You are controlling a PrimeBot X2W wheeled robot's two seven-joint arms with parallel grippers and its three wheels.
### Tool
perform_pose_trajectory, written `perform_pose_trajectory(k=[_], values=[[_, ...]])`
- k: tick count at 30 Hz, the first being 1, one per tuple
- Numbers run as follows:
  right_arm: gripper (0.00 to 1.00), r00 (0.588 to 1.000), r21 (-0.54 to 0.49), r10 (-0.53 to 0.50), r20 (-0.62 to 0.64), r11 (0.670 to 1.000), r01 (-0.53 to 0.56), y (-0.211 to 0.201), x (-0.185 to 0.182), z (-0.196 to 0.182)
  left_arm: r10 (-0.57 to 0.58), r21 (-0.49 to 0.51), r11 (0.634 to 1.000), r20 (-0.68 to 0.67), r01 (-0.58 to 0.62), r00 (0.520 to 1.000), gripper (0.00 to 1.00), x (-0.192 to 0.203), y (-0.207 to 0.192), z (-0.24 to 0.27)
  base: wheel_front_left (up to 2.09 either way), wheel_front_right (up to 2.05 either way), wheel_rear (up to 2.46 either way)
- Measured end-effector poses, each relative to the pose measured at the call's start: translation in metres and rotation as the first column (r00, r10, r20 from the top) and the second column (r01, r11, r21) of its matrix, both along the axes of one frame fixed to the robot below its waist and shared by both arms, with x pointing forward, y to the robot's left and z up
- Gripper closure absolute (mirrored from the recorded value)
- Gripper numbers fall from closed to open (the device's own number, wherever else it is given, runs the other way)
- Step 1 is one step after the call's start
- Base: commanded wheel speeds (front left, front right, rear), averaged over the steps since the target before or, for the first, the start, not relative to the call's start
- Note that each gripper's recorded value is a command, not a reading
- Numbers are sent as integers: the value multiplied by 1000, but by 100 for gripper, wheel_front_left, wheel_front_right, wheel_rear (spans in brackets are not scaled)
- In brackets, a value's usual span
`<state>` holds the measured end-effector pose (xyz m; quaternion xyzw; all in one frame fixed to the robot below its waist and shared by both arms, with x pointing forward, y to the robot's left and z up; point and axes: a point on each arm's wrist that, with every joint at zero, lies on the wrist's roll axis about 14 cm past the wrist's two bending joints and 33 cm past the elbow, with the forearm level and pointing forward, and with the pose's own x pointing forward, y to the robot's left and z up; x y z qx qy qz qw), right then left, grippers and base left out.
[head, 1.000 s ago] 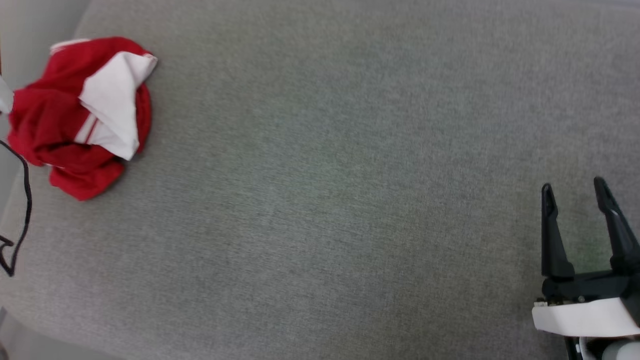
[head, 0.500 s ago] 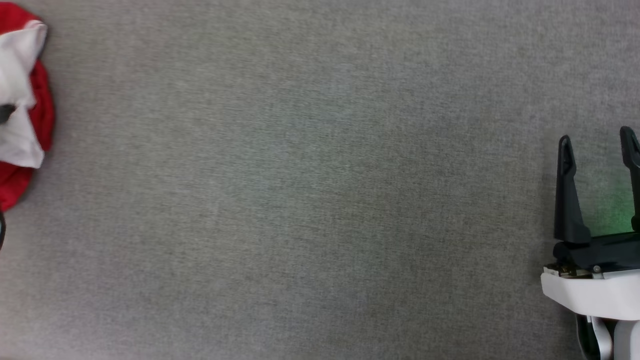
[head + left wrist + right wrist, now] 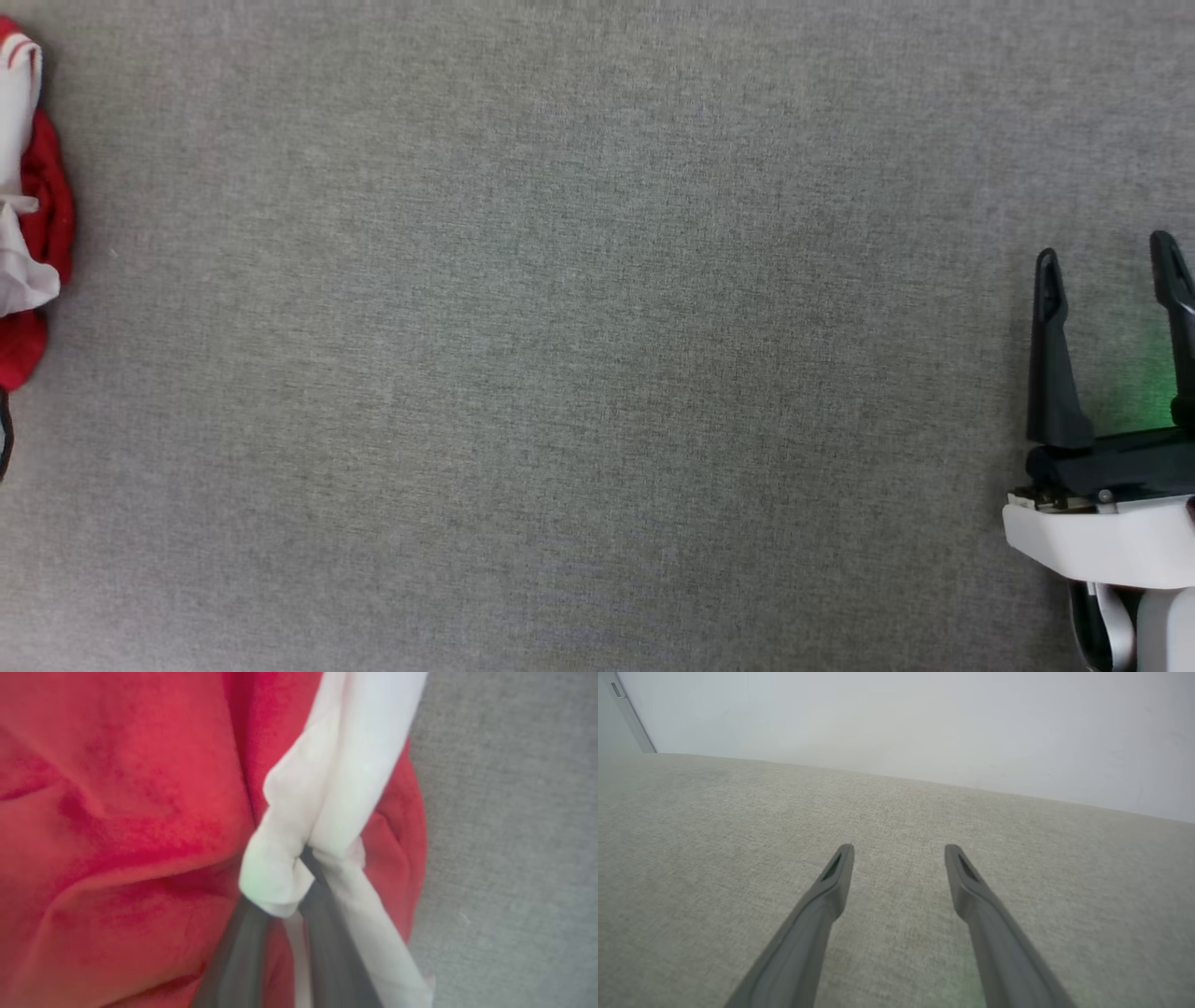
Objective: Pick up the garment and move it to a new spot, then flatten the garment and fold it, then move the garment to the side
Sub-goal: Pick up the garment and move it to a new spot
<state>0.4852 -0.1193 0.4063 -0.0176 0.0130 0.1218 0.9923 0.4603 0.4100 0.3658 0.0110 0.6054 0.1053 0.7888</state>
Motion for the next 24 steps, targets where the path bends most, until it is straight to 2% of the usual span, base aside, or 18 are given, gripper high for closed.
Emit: perform_pose_trajectory(k=[4, 7, 13, 16, 22, 23, 24], values=[[0, 1000, 10, -3, 18, 1000, 3, -1, -3, 12, -37, 33, 999, 38, 36, 999, 100, 1, 2, 18, 0, 0, 0], [0, 999, 22, -6, 38, 1000, 5, -1, -7, 26, -107, 79, 992, 91, 100, 990, 100, 8, 0, 44, 0, 0, 0], [0, 997, 53, -9, 77, 999, 5, -2, -22, 55, -282, 176, 953, 211, 247, 936, 100, 28, -22, 113, 0, 0, 0], [0, 996, 69, -17, 82, 998, 11, -5, -34, 66, -390, 240, 912, 263, 332, 882, 100, 37, -43, 151, 0, 0, 0], [0, 992, 92, -47, 113, 995, 37, -15, -52, 88, -576, 317, 816, 365, 484, 731, 100, 53, -109, 217, 0, 0, 0], [0, 992, 92, -47, 113, 995, 37, -15, -52, 88, -576, 317, 816, 365, 484, 731, 100, 53, -109, 217, 0, 0, 0], [0, 990, 99, -67, 123, 994, 55, -22, -57, 94, -630, 325, 776, 389, 540, 672, 100, 58, -139, 231, 0, 0, 0]])
